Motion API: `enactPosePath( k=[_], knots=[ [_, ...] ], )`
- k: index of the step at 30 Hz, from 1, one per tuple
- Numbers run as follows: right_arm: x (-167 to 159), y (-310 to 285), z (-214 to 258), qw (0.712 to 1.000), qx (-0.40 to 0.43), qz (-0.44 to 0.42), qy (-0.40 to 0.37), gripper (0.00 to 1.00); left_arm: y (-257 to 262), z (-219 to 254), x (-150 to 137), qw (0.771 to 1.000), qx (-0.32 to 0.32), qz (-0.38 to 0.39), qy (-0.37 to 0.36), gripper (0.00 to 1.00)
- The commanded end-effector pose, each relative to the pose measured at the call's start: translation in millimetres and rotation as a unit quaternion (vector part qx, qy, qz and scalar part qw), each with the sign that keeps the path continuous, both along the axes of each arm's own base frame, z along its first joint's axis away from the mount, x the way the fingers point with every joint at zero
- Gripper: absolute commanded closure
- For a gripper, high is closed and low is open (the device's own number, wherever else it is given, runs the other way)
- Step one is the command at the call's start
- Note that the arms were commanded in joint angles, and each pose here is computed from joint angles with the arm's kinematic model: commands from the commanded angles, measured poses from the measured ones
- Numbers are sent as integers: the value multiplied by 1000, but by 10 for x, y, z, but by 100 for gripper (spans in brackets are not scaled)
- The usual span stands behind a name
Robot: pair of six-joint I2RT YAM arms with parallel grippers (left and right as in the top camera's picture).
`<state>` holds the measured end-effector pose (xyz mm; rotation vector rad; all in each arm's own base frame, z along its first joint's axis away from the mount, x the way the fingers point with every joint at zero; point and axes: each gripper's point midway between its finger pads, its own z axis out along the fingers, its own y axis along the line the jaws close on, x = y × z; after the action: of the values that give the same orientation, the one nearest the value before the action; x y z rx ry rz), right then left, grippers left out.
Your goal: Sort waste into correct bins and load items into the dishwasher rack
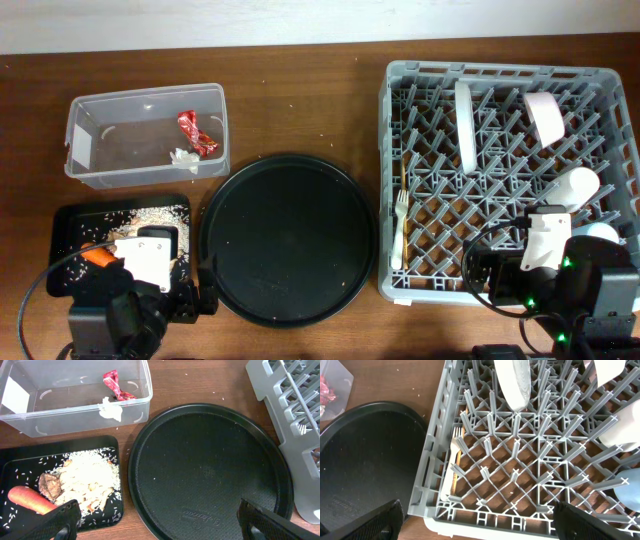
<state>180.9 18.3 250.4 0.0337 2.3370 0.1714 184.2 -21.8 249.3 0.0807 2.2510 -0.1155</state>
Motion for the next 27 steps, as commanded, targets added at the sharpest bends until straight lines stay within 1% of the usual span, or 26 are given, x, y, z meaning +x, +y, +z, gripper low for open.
enactPosePath(
  k=[1,2,5,7,9,11,15,19,27],
  knots=[
    [-52,-25,22,1000,-6,-4,-13,2,6,-35,-1,1000,8,-4,2,1],
    [-49,-25,46,1000,-6,-4,-21,2,6,-35,-1,1000,8,-4,2,1],
    [-39,-24,223,996,-18,5,-85,2,6,-35,-1,1000,8,-4,2,1],
    [-51,-23,338,988,-40,19,-145,2,6,-35,-1,1000,8,-4,2,1],
    [-60,-24,364,981,-56,26,-185,2,6,-35,-1,1000,8,-4,2,1],
    [-57,-23,257,969,-65,28,-236,2,6,-35,-1,1000,8,-4,2,1],
    [34,21,80,954,-61,36,-291,2,6,-35,-1,1000,8,-4,2,1],
    [155,22,0,938,-64,34,-340,2,6,-35,-1,1000,8,-4,2,1],
    [383,-22,-1,914,-72,20,-398,2,6,-35,-1,1000,8,-4,2,1]
  ],
)
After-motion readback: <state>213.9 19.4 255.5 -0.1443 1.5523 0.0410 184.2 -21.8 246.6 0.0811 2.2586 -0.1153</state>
